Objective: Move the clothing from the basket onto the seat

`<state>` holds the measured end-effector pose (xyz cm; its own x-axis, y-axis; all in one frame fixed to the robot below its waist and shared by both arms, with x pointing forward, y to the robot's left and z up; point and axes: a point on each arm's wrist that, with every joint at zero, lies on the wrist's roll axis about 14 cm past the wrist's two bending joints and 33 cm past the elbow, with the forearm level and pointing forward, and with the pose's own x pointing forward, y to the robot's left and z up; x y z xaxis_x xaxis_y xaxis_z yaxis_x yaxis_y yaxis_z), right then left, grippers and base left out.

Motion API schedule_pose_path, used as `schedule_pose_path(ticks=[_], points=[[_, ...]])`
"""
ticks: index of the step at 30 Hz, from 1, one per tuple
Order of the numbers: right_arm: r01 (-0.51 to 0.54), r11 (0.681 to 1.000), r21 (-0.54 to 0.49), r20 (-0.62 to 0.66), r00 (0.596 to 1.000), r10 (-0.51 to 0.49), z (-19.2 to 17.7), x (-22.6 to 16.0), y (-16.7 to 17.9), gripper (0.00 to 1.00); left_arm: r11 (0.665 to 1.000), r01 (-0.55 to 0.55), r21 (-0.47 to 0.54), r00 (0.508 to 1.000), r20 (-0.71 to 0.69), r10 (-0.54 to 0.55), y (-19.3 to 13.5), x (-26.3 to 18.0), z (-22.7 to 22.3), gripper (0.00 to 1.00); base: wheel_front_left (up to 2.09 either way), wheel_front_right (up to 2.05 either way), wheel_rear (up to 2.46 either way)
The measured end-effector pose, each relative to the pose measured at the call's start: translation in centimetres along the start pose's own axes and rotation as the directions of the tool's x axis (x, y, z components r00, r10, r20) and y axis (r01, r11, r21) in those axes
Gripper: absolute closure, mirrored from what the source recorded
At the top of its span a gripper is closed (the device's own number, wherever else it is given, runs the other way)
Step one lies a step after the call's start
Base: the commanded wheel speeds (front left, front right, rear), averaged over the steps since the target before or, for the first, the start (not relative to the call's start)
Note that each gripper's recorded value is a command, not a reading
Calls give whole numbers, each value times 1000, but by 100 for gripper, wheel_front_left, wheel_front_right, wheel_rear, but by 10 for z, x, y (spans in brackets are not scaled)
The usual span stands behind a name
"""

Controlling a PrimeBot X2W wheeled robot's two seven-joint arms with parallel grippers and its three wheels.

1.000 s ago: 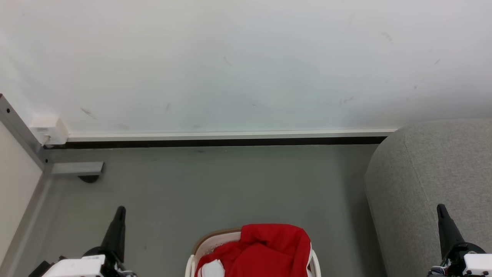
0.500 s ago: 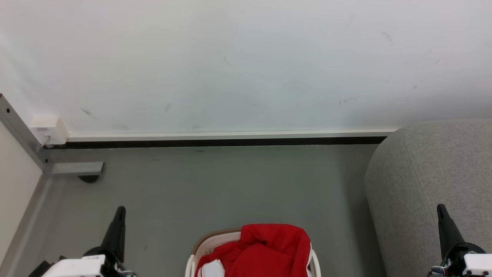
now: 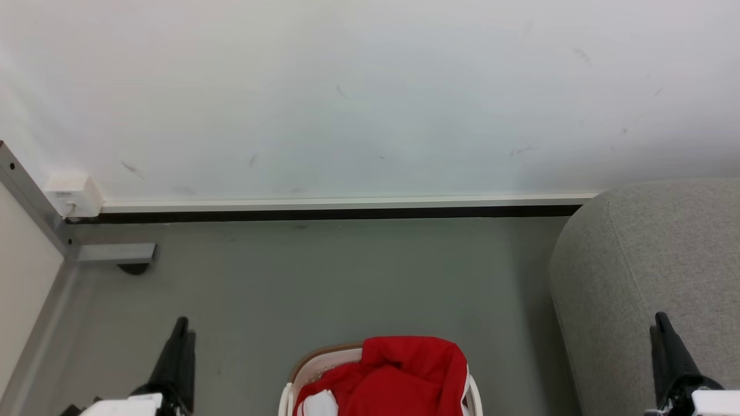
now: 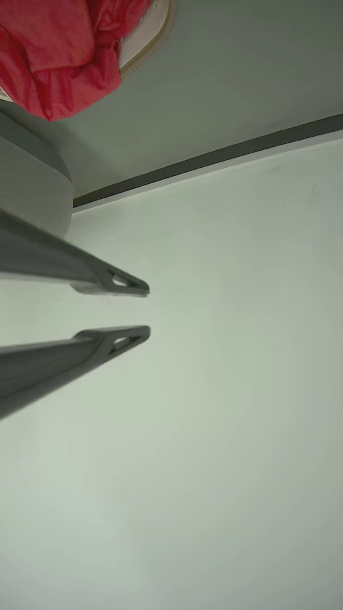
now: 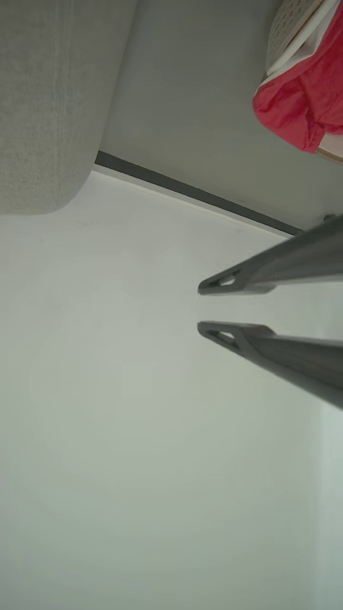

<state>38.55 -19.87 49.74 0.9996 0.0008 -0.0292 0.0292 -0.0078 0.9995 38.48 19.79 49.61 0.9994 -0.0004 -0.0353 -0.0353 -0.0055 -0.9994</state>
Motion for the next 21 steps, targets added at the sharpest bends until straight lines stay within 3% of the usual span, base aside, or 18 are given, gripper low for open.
schedule_pose_path(ticks=[3, 11, 21], points=[[36, 999, 11, -3, 999, -36, -4, -5, -12, 0, 999, -43, -7, 999, 3, 43, 14, -6, -1, 0, 0, 0, 0], [30, 999, 27, 8, 1000, -30, -8, -5, -11, 0, 1000, -28, 5, 999, 21, 27, 9, -5, -3, 0, 0, 0, 0], [7, 999, -42, -5, 1000, -7, -19, -4, -3, 0, 989, -3, 151, 999, 37, -3, -1, -3, -2, 0, 0, 0, 0]])
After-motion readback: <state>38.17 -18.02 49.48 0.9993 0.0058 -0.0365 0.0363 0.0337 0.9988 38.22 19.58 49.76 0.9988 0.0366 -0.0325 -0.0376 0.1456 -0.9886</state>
